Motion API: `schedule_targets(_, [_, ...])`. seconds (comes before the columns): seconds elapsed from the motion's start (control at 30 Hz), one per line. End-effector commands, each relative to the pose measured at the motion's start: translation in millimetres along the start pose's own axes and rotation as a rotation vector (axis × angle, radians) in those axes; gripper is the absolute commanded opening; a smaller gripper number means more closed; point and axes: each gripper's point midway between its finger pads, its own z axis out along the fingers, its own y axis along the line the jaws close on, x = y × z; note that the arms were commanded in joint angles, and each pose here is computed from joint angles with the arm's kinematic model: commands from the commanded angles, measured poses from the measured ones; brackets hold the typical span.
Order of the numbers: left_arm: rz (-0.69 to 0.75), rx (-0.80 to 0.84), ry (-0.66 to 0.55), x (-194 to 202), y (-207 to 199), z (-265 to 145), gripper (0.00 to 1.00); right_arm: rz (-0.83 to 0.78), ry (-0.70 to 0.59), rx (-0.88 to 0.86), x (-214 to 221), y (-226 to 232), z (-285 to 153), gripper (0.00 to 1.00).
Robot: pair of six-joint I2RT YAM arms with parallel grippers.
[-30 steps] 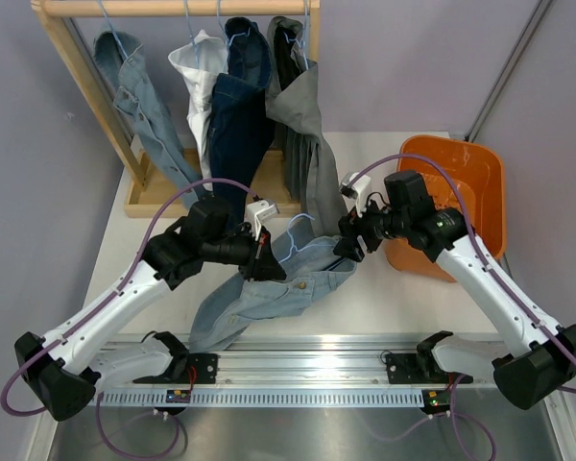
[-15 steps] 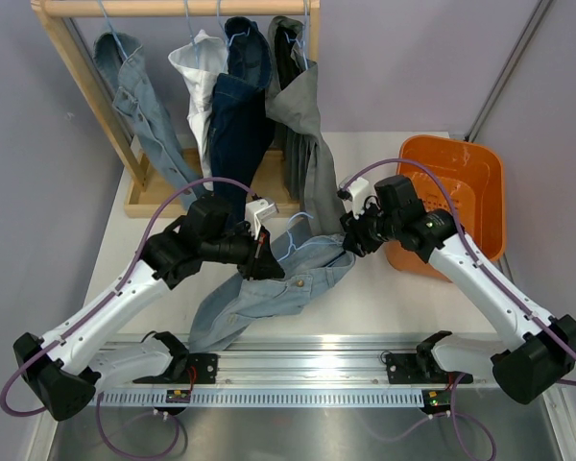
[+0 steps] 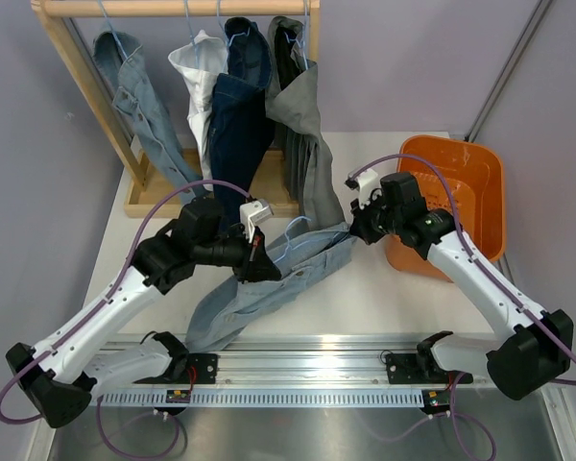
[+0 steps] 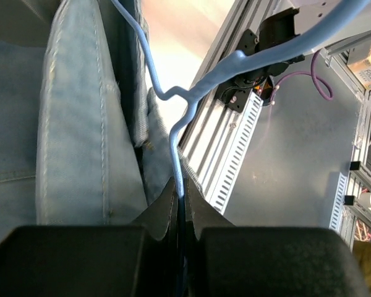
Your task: Remove the skirt from the hanger
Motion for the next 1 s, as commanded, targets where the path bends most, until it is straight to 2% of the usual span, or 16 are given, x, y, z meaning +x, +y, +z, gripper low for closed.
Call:
schedule_targets(0.0, [0.121, 0.139, -0.090, -19, -41, -23, 0.00, 0.045, -0.075, 0.179, -16, -54, 0, 0.00])
schedule_targets(0.4, [0.139, 0.166, -0.043, -8, -50, -33, 0.00, 0.222, -0.109, 0.239, -12, -111, 7, 0.00])
schedule_targets(0.5, [0.134, 0.172, -0.026, -4, -51, -34, 0.00, 0.285, -0.130, 0.191, -18, -115, 3, 0.00])
schedule_targets(0.7, [0.097, 0.172, 0.065, 13, -41, -26, 0.00, 0.302, -0.286, 0.037, -61, -97, -24, 0.00])
schedule_targets(0.87, [0.121, 0.187, 0.051, 7, -43, -24, 0.00, 0.371, -0.291, 0.058, -68, -105, -19, 0.00])
schedule_targets(0.97, [0.114, 0.186, 0.073, 9, -41, -22, 0.00, 0.423, -0.290, 0.013, -70, -98, -16, 0.00])
